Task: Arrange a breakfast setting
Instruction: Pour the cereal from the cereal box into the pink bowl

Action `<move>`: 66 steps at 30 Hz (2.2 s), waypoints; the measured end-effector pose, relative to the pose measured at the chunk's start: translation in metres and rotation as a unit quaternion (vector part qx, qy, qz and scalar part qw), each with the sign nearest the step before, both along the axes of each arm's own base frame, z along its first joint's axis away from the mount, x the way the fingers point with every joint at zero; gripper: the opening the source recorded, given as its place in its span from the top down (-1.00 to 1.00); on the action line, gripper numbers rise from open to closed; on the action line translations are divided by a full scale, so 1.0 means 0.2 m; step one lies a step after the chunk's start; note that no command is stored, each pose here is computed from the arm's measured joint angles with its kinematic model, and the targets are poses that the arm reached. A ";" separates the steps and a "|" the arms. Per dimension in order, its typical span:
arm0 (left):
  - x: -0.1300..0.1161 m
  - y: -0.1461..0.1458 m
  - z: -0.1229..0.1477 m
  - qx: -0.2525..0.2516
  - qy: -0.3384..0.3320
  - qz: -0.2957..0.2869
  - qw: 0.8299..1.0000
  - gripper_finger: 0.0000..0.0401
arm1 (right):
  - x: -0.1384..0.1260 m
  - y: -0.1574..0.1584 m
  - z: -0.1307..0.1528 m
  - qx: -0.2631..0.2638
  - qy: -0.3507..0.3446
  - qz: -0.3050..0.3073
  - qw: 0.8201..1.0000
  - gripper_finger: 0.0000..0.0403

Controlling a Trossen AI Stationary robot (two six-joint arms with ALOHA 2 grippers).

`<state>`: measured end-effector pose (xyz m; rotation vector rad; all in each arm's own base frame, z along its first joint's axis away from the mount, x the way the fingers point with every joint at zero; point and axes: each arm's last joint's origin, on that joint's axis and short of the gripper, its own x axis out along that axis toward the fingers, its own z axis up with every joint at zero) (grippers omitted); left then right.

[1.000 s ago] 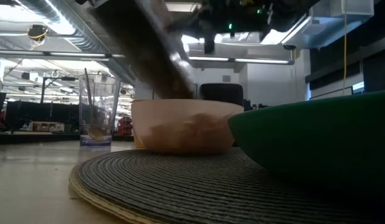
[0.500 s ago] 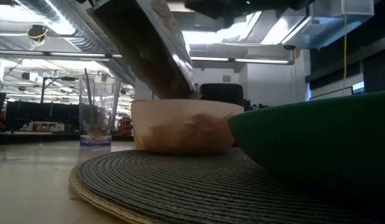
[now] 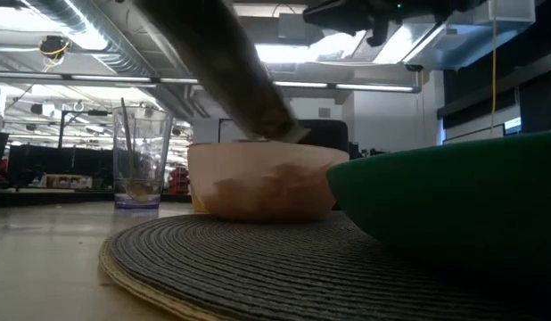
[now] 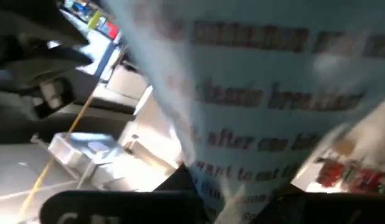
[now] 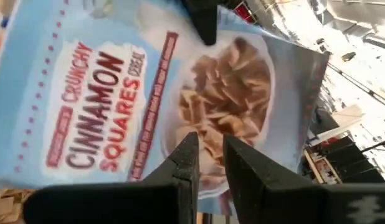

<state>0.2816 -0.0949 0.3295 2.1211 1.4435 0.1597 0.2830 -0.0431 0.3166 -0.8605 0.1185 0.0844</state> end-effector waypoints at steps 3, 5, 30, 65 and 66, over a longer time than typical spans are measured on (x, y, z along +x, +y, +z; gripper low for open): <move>0.00 0.01 -0.03 0.036 0.044 0.001 0.998 0.88 | -0.05 0.01 -0.01 0.002 0.008 0.000 1.000 0.69; 0.01 0.03 -0.02 0.030 0.027 0.009 0.999 0.88 | -0.09 0.02 0.00 0.001 -0.003 0.003 1.000 0.69; -0.05 0.05 0.04 0.000 -0.028 0.019 0.999 0.87 | -0.63 0.11 -0.18 0.096 -0.105 -0.003 0.990 0.69; -0.35 0.48 0.36 -0.334 -0.339 0.181 0.861 0.87 | -0.64 0.11 -0.21 0.094 -0.111 0.014 0.989 0.69; -0.36 0.50 0.38 -0.359 -0.356 0.182 0.843 0.87 | -0.64 0.11 -0.21 0.094 -0.111 0.014 0.989 0.69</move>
